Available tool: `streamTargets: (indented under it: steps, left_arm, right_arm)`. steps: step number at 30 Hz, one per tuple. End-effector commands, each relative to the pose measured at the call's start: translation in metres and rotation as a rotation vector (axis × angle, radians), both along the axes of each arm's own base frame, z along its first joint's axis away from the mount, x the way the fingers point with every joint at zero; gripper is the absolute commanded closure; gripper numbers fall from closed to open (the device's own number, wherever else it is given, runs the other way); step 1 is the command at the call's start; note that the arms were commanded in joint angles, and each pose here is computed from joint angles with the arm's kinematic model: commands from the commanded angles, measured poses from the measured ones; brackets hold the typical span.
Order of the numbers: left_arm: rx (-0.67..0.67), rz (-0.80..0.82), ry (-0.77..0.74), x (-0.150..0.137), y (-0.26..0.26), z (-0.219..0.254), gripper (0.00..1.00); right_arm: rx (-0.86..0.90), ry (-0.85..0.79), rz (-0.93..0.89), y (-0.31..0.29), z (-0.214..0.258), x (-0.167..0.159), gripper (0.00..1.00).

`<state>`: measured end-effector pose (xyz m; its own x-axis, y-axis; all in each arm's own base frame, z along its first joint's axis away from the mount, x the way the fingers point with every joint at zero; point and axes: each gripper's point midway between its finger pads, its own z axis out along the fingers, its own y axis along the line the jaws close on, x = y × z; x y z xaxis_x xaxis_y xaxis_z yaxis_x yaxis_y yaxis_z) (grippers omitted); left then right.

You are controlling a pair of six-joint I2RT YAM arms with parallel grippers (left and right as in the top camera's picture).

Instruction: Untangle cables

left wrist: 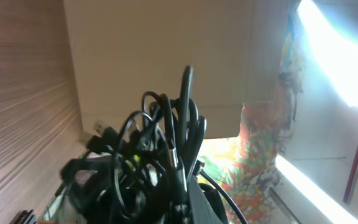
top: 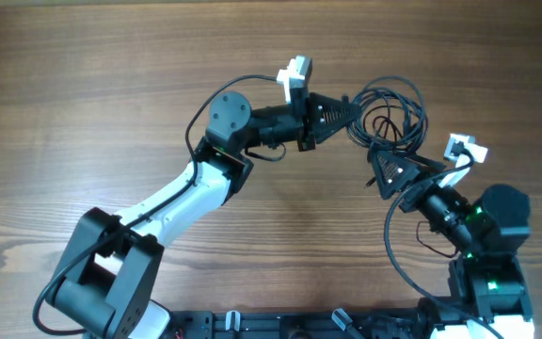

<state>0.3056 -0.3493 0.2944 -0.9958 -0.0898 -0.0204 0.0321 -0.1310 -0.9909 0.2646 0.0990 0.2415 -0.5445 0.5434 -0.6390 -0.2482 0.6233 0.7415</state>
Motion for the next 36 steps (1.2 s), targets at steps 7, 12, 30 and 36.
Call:
streamTargets:
  steps: [7, 12, 30, 36]
  left_arm:
    - [-0.022, 0.010, -0.003, -0.001, -0.004, 0.010, 0.96]
    - [-0.025, 0.039, -0.023, 0.004, -0.004, 0.011, 0.96]
    - [-0.113, 0.037, -0.083, -0.001, 0.002, 0.037, 0.96]
    - [-0.118, 0.127, -0.101, 0.028, 0.032, 0.039, 0.96]
  right_arm:
    - [0.024, 0.031, 0.092, 0.014, -0.005, 0.010, 0.00]
    - [0.022, -0.103, 0.264, 0.034, 0.019, -0.005, 0.00]
    - [0.014, -0.050, 0.300, 0.038, 0.000, 0.004, 0.00]
    - [0.108, -0.017, 0.267, 0.037, 0.012, 0.008, 0.00]
